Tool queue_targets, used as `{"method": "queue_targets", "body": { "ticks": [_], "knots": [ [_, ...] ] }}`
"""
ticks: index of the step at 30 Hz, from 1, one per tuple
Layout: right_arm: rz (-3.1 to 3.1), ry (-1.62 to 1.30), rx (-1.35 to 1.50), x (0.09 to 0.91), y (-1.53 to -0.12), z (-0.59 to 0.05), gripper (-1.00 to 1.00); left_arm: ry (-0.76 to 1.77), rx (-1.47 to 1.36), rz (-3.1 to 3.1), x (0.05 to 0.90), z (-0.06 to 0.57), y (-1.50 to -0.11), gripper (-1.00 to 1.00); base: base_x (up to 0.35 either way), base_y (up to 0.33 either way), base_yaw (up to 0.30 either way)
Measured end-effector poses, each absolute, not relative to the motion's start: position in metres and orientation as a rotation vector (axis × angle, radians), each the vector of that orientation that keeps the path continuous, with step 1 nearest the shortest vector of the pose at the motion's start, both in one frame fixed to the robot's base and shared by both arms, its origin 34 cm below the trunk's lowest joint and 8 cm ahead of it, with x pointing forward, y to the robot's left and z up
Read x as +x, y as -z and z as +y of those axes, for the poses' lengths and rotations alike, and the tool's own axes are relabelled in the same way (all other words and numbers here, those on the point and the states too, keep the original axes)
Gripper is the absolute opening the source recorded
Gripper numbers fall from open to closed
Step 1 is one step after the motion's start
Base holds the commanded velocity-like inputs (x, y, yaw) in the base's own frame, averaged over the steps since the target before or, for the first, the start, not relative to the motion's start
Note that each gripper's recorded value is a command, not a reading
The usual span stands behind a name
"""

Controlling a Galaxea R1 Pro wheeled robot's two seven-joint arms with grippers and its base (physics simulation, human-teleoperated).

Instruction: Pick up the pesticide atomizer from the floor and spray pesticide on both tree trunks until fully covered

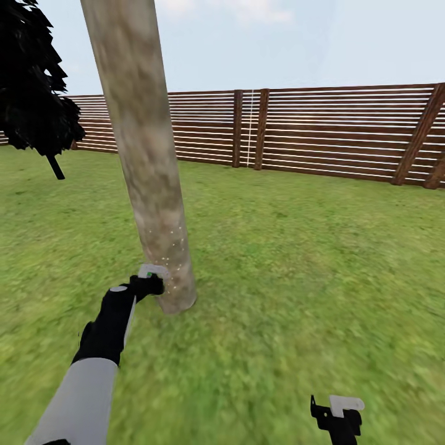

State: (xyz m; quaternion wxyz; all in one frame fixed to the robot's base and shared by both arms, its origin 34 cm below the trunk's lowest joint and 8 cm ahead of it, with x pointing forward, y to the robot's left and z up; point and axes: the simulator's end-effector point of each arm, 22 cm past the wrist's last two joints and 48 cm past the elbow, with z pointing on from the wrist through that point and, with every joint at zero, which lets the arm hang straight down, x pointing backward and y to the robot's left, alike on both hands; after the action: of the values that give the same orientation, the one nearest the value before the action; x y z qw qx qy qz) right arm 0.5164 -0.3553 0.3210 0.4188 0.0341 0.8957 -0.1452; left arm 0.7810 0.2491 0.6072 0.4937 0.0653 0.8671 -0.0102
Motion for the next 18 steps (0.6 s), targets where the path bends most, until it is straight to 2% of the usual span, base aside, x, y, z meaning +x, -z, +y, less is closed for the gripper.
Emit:
{"method": "queue_targets", "body": {
  "ticks": [5, 9, 15, 18],
  "knots": [
    [2.246, 0.366, 0.084, 0.516, -0.321, -0.357, 1.00, -0.073, 0.116, 2.026, 0.788, 0.298, -0.668, -1.00, 0.000, 0.000, 0.000],
    [2.246, 0.366, 0.084, 0.516, -0.321, -0.357, 1.00, -0.056, 0.114, 2.038, 0.786, 0.322, -0.670, -1.00, 0.000, 0.000, 0.000],
    [2.246, 0.367, 0.085, 0.516, -0.321, -0.357, 1.00, 0.013, 0.125, 2.171, 0.769, 0.313, -0.604, -1.00, 0.000, 0.000, 0.000],
    [2.246, 0.367, 0.085, 0.516, -0.321, -0.357, 1.00, 0.022, 0.124, 2.184, 0.768, 0.311, -0.598, -1.00, 0.165, 0.024, 0.000]
  ]
}}
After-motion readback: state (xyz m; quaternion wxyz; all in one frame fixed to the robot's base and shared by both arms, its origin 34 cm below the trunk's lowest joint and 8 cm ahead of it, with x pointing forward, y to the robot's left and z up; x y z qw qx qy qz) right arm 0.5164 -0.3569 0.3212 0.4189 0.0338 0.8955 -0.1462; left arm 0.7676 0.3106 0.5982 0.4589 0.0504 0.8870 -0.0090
